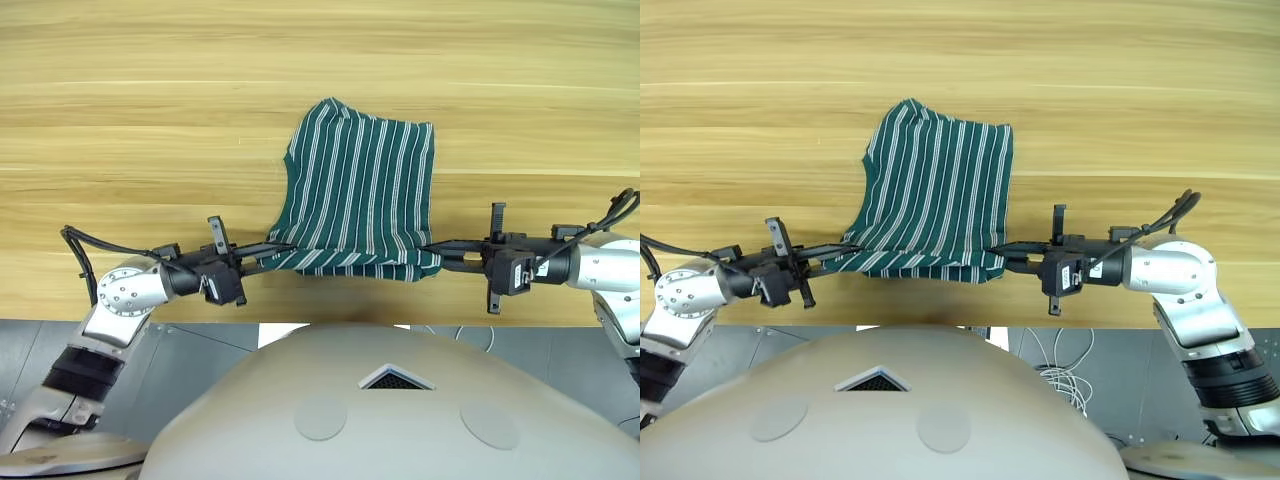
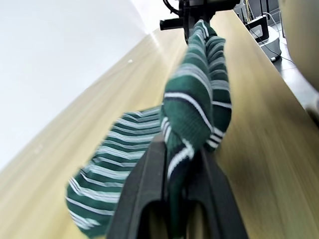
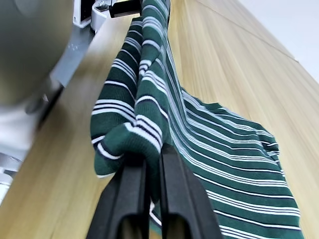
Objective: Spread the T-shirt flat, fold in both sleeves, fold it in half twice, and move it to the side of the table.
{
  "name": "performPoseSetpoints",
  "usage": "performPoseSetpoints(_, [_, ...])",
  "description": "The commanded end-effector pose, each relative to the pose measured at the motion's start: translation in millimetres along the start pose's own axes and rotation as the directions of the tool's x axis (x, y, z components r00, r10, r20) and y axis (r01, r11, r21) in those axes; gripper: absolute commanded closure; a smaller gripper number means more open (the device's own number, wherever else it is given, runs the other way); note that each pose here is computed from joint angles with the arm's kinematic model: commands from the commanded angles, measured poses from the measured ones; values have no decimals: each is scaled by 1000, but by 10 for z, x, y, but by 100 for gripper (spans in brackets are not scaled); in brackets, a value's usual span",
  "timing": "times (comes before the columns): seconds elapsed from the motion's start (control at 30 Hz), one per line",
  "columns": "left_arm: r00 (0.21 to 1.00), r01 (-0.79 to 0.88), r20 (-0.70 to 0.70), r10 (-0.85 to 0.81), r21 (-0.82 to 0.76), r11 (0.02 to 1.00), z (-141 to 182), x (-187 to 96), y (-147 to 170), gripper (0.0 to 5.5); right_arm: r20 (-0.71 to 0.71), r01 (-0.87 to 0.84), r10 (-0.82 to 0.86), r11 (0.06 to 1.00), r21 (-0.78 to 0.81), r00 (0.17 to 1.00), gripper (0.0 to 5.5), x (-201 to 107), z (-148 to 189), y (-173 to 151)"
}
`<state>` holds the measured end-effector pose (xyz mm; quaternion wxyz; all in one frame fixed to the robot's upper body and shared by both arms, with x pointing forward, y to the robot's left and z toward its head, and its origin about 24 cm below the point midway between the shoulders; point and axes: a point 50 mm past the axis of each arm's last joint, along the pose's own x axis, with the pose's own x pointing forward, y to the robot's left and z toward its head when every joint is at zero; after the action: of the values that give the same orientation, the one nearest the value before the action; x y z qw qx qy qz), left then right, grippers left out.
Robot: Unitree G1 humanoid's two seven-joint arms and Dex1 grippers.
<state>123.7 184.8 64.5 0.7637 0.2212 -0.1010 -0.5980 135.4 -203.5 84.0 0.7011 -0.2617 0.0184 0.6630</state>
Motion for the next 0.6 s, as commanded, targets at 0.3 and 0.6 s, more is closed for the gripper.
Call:
performPoseSetpoints(0.3, [979,-76,-198,51,-120,990,-778,225,1324,550,32,-13,7,987,161,999,542,-148,-239,-998])
performPoseSetpoints(0.6, [956,25,-283,-76,-180,983,-1057,459,1380,550,41,-17,5,954,299,999,544,-44,-498,-1432])
